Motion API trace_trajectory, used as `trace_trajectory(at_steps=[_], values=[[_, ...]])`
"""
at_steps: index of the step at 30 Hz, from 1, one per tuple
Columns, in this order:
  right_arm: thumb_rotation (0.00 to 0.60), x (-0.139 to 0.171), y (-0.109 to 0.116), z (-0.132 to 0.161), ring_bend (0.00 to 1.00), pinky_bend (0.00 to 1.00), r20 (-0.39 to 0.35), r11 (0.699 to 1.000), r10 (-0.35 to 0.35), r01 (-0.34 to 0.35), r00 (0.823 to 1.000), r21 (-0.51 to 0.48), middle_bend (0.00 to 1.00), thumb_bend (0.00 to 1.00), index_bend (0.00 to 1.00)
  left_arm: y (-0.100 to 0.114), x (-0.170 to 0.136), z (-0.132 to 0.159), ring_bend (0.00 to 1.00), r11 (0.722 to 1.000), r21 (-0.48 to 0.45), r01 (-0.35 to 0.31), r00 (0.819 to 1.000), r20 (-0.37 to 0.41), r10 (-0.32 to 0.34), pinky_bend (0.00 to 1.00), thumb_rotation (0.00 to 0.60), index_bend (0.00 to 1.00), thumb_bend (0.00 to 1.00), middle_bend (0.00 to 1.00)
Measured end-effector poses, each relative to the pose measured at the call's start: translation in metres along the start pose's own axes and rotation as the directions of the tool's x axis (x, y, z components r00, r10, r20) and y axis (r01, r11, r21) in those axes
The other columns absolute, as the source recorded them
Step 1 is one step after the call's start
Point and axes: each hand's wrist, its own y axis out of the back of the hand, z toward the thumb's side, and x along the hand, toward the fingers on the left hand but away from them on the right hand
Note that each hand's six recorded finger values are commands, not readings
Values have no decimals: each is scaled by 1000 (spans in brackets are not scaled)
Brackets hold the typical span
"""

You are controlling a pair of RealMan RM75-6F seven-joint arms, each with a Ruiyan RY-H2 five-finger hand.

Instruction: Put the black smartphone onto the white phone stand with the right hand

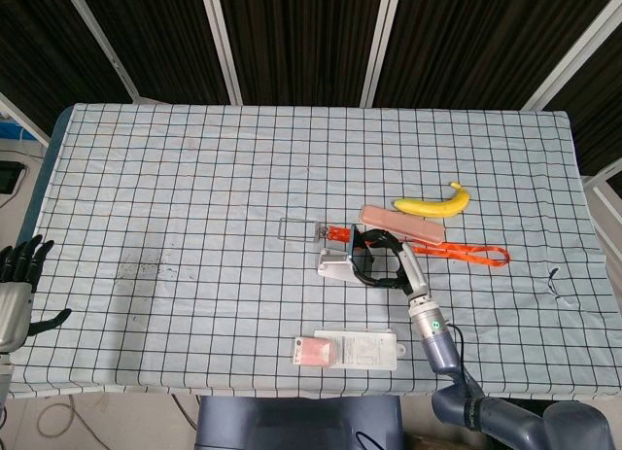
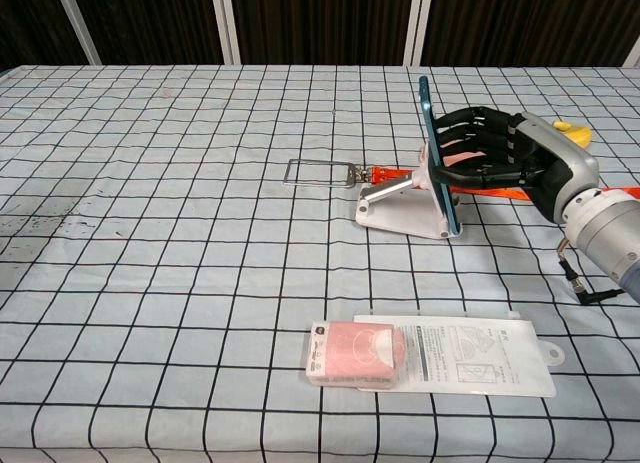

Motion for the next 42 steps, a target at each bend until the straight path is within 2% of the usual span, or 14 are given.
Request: trace_trajectory(at_steps=[3, 8, 16, 20, 27, 34, 39, 42], values=[[600, 1, 0, -1, 227, 249, 5, 1000, 1, -1, 1000, 11, 360, 148, 392, 0, 0, 0, 0, 1000, -1, 0, 1000, 3, 0, 0, 600, 0, 0, 0], [600, 2, -1, 0, 142, 211, 12, 1000, 5, -5, 1000, 22, 242, 57, 230, 1, 0, 1, 0, 1000, -5, -2, 1000, 5, 2, 0, 600, 0, 0, 0], [600, 5, -3, 3, 75, 184, 20, 999, 16, -16, 1000, 39, 99, 15, 59, 2, 0, 1, 0, 1000, -14, -6, 1000, 7, 6, 0, 600, 0, 0, 0], [600, 7, -2, 6, 49, 176, 19, 998, 20, -21, 1000, 54, 40, 1, 6, 2, -1, 1, 0, 1000, -20, -7, 1000, 9, 7, 0, 600, 0, 0, 0], [600, 15, 8, 13, 31, 176, 19, 994, 22, -24, 1000, 107, 13, 0, 0, 3, -1, 2, 0, 999, -34, -5, 1000, 11, 5, 0, 600, 0, 0, 0], [600, 30, 37, 23, 31, 176, 25, 976, 8, -13, 1000, 219, 13, 15, 0, 5, -3, 4, 0, 999, -45, 0, 1000, 18, 1, 0, 600, 0, 0, 0], [600, 41, 64, 36, 10, 176, 30, 948, -11, 1, 999, 319, 2, 32, 0, 7, -4, 4, 0, 999, -47, 6, 1000, 23, -5, 0, 600, 0, 0, 0], [600, 49, 82, 44, 0, 170, 38, 912, -26, 8, 999, 410, 0, 38, 0, 7, -5, 3, 0, 999, -43, 12, 1000, 20, -11, 0, 600, 0, 0, 0]])
